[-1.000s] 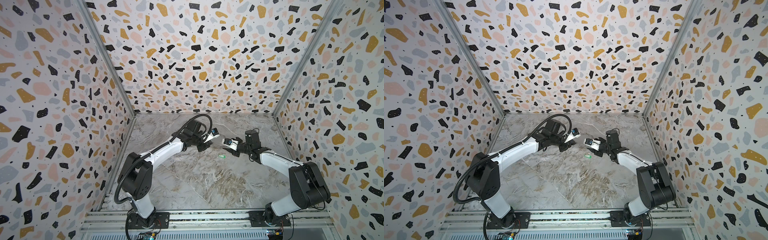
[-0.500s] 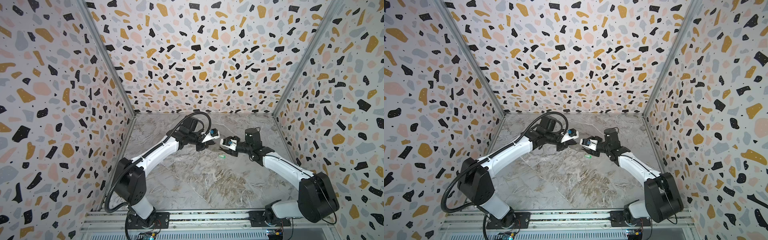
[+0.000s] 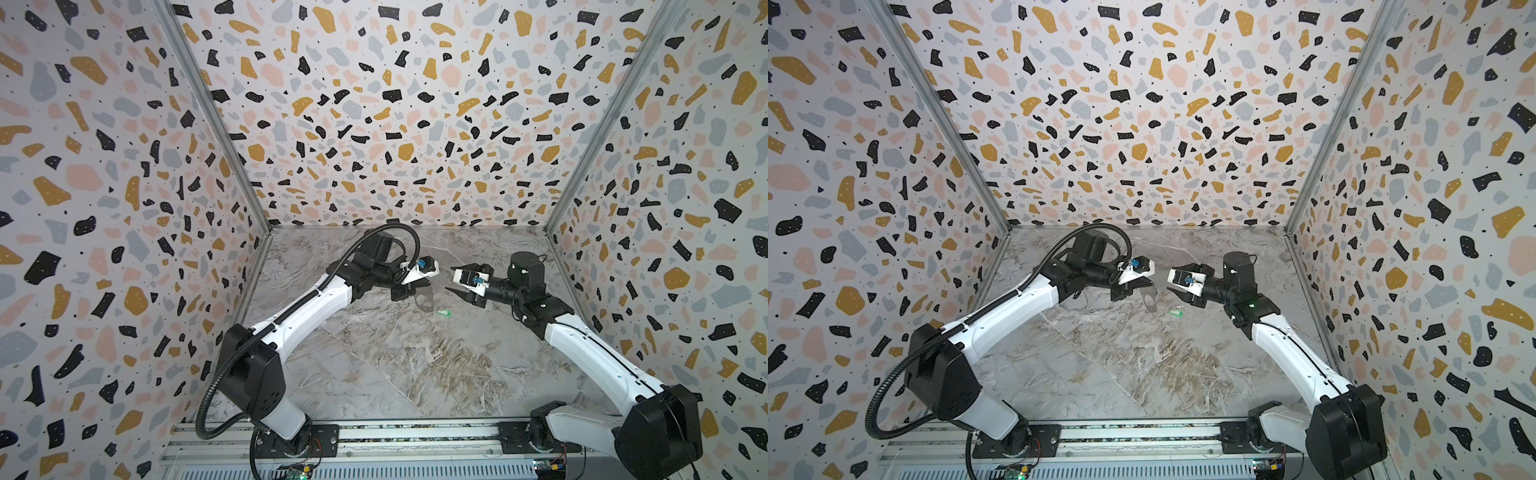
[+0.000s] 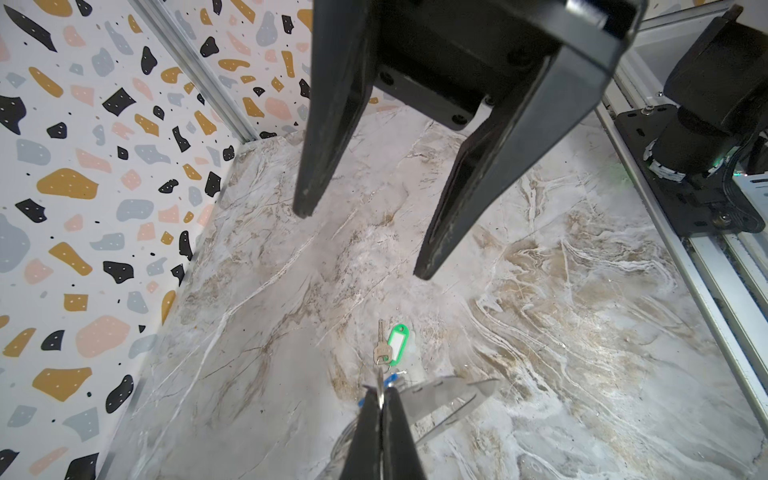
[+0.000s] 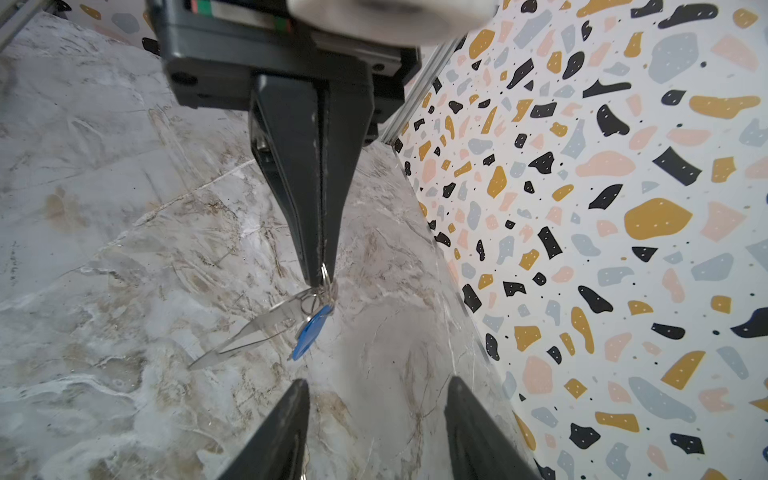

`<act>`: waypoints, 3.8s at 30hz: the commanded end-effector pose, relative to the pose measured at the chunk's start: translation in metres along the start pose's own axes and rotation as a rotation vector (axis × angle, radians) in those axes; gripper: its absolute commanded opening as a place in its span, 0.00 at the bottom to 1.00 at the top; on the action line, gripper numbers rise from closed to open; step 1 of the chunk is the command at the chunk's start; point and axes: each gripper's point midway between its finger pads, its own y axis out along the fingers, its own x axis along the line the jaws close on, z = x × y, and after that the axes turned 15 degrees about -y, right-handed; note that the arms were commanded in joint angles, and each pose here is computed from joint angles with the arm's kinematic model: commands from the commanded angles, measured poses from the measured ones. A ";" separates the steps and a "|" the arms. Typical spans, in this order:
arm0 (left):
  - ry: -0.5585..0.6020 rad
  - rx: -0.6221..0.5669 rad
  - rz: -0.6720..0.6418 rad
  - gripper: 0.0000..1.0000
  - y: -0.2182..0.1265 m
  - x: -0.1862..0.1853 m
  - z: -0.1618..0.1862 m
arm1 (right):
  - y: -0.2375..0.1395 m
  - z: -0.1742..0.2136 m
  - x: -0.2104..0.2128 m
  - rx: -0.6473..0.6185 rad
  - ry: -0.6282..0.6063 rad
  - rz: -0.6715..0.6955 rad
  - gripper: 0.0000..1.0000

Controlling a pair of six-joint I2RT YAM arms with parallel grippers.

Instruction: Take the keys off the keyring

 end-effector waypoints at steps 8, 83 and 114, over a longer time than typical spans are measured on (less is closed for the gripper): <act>0.085 -0.075 0.052 0.00 -0.004 -0.014 -0.018 | 0.011 -0.017 0.005 -0.044 -0.016 -0.026 0.38; -0.113 -0.274 -0.179 0.37 -0.011 0.017 -0.030 | 0.018 -0.021 -0.015 -0.010 0.416 -0.018 0.03; -0.009 -0.189 -0.189 0.36 -0.033 0.019 -0.028 | 0.014 -0.024 -0.004 -0.045 0.279 -0.057 0.01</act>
